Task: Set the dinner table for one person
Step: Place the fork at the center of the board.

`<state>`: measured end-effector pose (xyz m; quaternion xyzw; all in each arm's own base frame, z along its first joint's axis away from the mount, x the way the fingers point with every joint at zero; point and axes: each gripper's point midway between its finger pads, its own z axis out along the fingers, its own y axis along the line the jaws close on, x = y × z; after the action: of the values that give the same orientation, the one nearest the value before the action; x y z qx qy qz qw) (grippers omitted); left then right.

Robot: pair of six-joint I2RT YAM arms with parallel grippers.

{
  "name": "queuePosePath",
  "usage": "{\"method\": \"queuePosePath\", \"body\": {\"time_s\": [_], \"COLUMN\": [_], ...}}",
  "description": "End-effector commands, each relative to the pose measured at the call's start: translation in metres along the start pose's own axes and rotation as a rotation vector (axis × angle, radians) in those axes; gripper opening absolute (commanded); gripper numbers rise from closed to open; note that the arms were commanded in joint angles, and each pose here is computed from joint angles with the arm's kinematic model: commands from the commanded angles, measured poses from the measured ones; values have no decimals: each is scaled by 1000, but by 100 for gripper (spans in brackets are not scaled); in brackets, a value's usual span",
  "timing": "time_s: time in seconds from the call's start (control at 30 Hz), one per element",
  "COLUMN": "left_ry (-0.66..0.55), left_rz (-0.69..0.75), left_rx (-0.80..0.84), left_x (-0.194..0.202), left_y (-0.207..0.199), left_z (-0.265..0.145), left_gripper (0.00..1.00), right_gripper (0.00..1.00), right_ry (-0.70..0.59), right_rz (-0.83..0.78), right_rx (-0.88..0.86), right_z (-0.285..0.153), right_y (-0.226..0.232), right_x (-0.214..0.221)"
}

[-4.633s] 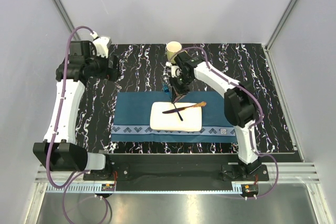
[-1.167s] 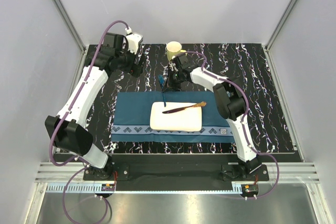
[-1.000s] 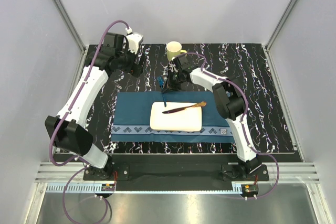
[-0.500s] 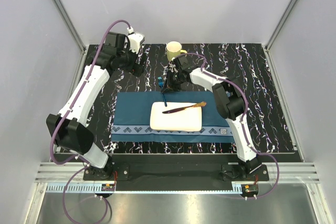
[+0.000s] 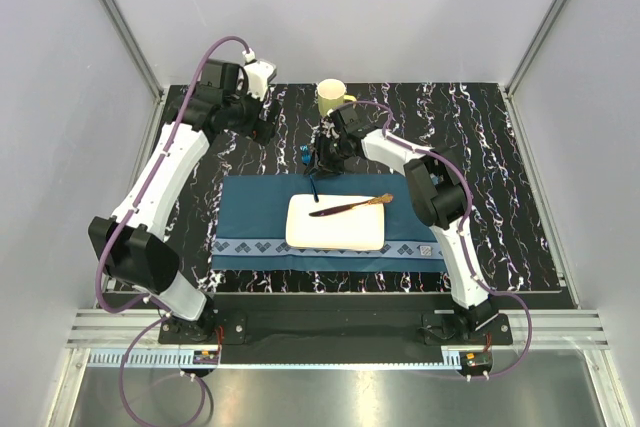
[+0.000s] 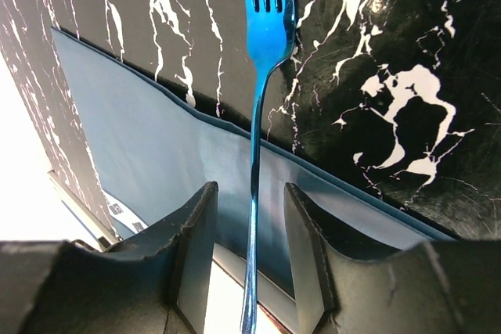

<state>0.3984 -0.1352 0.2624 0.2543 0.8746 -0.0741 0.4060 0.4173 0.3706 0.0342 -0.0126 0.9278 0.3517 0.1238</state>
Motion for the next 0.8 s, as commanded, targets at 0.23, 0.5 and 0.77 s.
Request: {"method": "queuePosePath", "body": {"time_s": [0.23, 0.5, 0.77], "left_ry": [-32, -17, 67], "left_rz": [18, -10, -77], "left_rx": [-6, 10, 57], "left_x": [-8, -5, 20], "left_y": [-3, -8, -19], "left_z": [2, 8, 34], "left_gripper": [99, 99, 99], "right_gripper": [49, 50, 54], "right_ry": [-94, -139, -181], "right_rz": [-22, -69, -363], "right_rx": [91, 115, 223], "right_z": [-26, -56, -107], "right_y": [-19, -25, -28], "right_x": [-26, -43, -71]}}
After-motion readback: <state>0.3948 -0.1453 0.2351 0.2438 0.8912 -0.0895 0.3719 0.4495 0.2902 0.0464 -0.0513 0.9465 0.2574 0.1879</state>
